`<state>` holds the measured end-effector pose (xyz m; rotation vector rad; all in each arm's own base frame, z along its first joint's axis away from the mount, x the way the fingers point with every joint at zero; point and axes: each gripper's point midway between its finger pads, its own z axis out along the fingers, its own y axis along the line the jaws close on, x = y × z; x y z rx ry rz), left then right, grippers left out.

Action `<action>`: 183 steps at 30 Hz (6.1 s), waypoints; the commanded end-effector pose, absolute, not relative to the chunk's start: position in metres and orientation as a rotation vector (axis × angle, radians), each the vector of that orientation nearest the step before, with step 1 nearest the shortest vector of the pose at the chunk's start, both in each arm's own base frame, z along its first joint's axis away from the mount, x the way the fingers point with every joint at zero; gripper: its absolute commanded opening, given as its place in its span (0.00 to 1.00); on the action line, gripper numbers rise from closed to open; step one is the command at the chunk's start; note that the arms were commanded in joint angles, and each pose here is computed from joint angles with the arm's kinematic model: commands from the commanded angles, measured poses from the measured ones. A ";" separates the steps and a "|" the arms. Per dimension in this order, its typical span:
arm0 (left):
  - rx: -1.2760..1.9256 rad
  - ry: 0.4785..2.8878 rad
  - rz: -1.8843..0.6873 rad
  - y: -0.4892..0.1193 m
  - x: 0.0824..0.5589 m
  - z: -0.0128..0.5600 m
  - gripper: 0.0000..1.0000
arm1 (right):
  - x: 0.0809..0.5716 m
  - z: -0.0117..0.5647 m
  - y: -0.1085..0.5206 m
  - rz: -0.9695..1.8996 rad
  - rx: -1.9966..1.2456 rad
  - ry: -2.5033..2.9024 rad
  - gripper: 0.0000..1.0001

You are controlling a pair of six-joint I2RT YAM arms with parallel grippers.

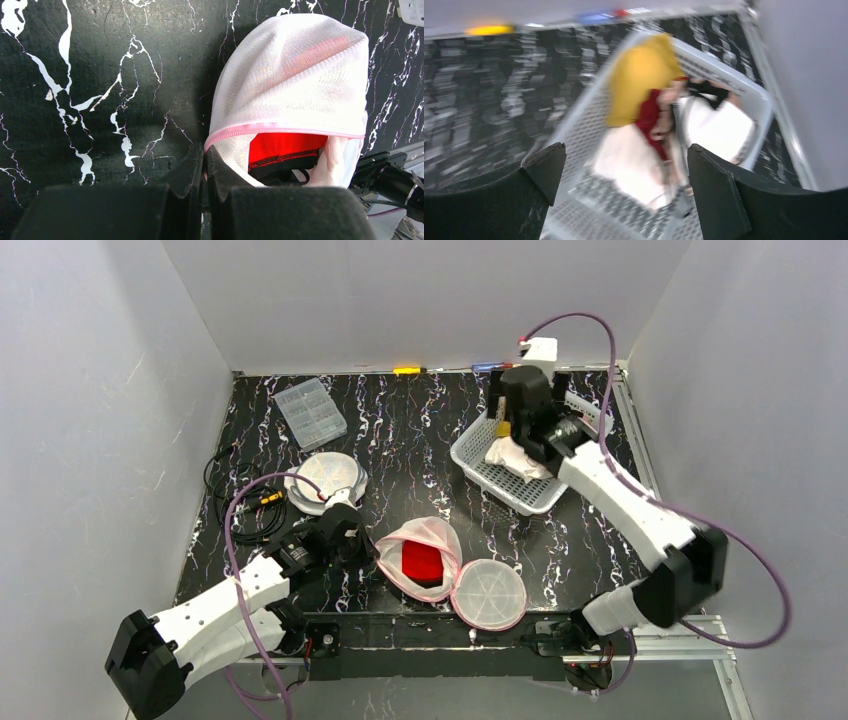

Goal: Unzip the laundry bag and remove the bra
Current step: Place the bra in the bin, then pick up the bra from the laundry bag, then place the bra in the bin.

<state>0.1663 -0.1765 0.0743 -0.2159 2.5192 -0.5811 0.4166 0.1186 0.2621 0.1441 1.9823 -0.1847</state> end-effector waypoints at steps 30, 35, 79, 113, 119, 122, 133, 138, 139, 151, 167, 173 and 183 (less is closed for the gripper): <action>-0.198 2.604 -0.504 -0.155 0.143 0.051 0.00 | 0.141 0.084 0.358 0.389 -0.703 2.149 0.64; -0.210 2.624 -0.483 -0.150 0.138 0.043 0.00 | 0.151 0.068 0.355 0.319 -0.632 2.154 0.77; -0.241 2.629 -0.387 -0.131 0.132 0.034 0.00 | 0.131 0.066 0.340 0.387 -0.674 2.142 0.03; -0.214 2.618 -0.448 -0.154 0.148 0.049 0.00 | 0.061 0.229 0.380 1.112 -0.970 1.729 0.01; -0.217 2.607 -0.476 -0.159 0.151 0.055 0.00 | 0.063 0.268 0.376 1.172 -0.891 1.647 0.01; -0.211 2.600 -0.488 -0.161 0.153 0.059 0.00 | 0.067 0.293 0.373 1.196 -0.835 1.597 0.01; -0.214 2.620 -0.465 -0.161 0.153 0.053 0.00 | 0.067 0.388 0.356 1.215 -0.820 1.445 0.01; -0.213 2.623 -0.470 -0.164 0.154 0.053 0.00 | 0.073 0.415 0.343 1.145 -0.825 1.420 0.01; -0.210 2.626 -0.469 -0.164 0.154 0.053 0.00 | 0.076 0.421 0.340 1.130 -0.819 1.412 0.01; -0.205 2.632 -0.483 -0.167 0.154 0.054 0.00 | 0.167 0.460 0.281 0.491 -0.554 1.463 0.01; -0.189 2.626 -0.532 -0.176 0.157 0.060 0.00 | 0.338 0.432 0.238 0.151 -0.267 1.554 0.01; -0.172 2.631 -0.542 -0.180 0.158 0.062 0.00 | 0.373 0.415 0.235 0.073 -0.256 1.588 0.01; -0.167 2.669 -0.547 -0.185 0.156 0.047 0.00 | 0.402 0.321 0.192 -0.090 -0.194 1.727 0.01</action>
